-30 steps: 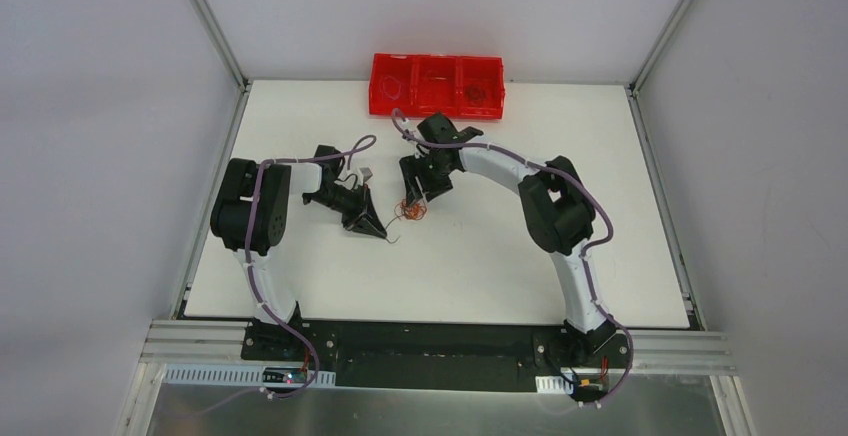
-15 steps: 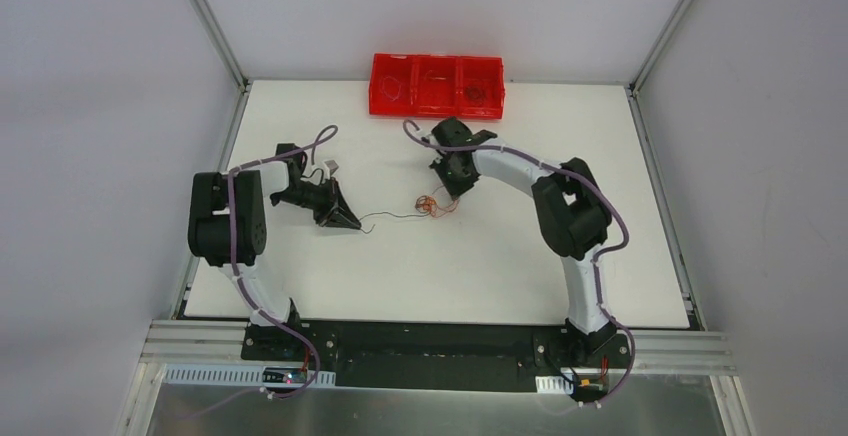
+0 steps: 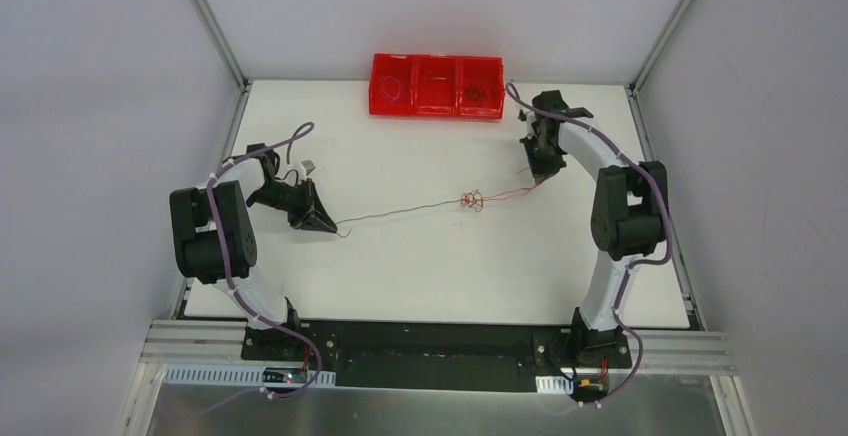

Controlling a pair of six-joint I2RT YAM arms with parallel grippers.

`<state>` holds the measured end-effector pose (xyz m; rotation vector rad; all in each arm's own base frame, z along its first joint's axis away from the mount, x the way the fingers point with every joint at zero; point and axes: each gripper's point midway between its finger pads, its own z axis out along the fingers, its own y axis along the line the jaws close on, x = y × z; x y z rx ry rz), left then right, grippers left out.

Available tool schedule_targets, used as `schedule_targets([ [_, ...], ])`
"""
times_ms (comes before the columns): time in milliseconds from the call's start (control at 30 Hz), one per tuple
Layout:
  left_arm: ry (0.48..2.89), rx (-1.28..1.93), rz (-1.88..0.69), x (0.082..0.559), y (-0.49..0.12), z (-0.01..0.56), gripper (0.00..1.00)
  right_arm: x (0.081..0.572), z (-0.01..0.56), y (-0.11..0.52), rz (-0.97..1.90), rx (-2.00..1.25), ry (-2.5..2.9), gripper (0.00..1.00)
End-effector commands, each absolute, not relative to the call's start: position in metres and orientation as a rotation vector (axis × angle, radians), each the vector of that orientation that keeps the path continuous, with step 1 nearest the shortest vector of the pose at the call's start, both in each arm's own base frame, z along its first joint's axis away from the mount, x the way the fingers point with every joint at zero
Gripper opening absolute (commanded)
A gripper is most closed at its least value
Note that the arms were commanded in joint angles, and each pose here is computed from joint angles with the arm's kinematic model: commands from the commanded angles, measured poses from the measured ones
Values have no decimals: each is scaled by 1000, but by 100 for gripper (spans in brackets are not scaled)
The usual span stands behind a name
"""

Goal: Untangle the cables

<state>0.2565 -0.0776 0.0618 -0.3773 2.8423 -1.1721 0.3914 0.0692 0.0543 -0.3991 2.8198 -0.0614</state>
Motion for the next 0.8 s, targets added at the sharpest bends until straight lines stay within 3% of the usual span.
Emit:
schedule_targets([
  [0,2857,-323,-1021,255,-44,76,0,381,93,25,-103,-381,2782,0],
  [233,2889,-373,-859,262,10,72,0,385,117,-60,-175,-201,2763,0],
  [433,2951,-326,-712,260,37,66,0,387,127,-86,-175,-125,2746,0],
  [600,2920,-297,-763,262,35,73,0,390,137,-71,-29,-118,2720,0],
  [767,2754,-128,-1000,270,-14,127,0,383,164,-19,294,-115,2677,0],
])
